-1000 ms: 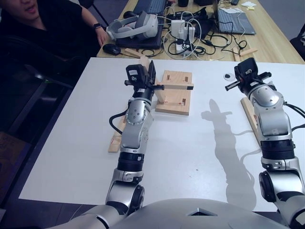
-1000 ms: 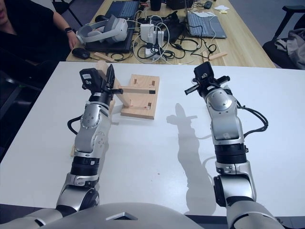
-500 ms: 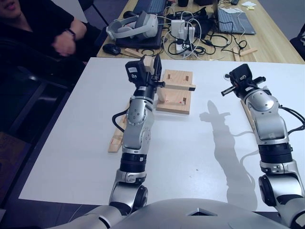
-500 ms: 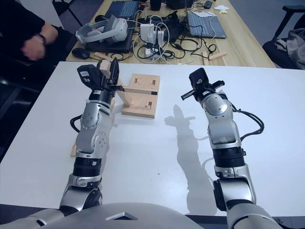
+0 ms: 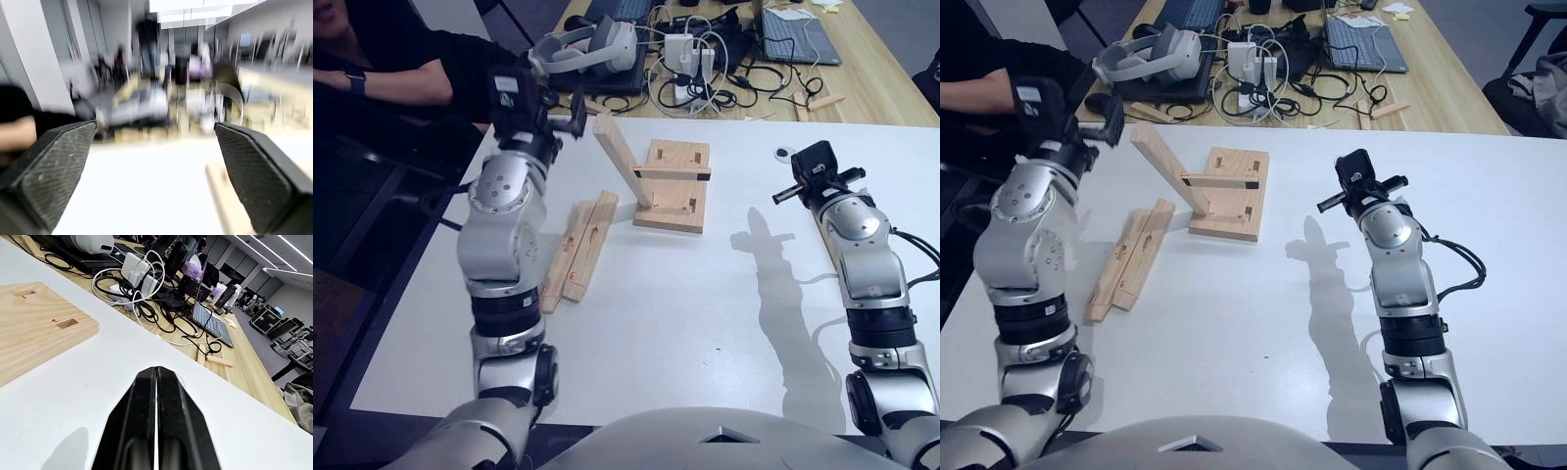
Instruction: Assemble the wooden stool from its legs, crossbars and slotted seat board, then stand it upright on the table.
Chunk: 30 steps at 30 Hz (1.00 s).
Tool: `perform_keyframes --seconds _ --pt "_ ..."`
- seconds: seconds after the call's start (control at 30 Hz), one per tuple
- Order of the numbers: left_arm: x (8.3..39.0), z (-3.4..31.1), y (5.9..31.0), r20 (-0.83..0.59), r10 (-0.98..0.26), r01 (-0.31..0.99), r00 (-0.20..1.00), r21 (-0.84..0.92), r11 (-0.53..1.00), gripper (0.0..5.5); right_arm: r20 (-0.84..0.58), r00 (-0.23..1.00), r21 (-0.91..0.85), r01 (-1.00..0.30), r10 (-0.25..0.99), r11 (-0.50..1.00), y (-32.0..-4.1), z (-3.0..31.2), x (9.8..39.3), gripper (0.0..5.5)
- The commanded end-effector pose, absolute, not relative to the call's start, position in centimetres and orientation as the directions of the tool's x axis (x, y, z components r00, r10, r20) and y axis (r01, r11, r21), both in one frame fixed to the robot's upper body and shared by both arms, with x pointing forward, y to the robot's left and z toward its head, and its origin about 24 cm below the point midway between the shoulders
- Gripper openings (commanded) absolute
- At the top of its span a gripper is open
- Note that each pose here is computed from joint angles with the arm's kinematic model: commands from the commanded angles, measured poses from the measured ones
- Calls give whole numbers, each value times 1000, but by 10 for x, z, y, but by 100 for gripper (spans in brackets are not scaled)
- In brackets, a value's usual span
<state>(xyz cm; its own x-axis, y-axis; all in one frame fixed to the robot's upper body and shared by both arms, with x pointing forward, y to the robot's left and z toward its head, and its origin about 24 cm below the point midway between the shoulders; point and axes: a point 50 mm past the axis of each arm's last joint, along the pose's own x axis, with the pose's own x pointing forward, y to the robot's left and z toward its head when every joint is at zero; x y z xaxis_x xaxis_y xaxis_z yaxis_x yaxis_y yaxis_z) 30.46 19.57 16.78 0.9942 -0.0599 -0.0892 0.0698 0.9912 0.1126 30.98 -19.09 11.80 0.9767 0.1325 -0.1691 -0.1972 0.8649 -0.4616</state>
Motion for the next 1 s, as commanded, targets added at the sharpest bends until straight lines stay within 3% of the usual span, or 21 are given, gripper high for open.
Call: perform_keyframes --seconds 0.03,0.17,0.27,0.7,1.0 --pt "288 136 239 -380 12 47 925 146 988 463 -164 982 -406 -157 97 900 -193 115 302 0" --pt "280 132 245 -536 -165 254 828 96 962 498 -154 984 -384 -140 87 912 -193 116 300 0" --pt "266 120 254 -648 -201 335 735 90 938 498 -140 987 -364 -129 83 922 -191 117 297 0" --pt "242 100 259 -745 -208 395 634 81 915 498 -119 992 -316 -80 44 945 -191 113 292 0" --pt "237 98 262 -751 -201 405 629 95 910 498 -113 994 -210 -31 7 977 -197 114 287 0"
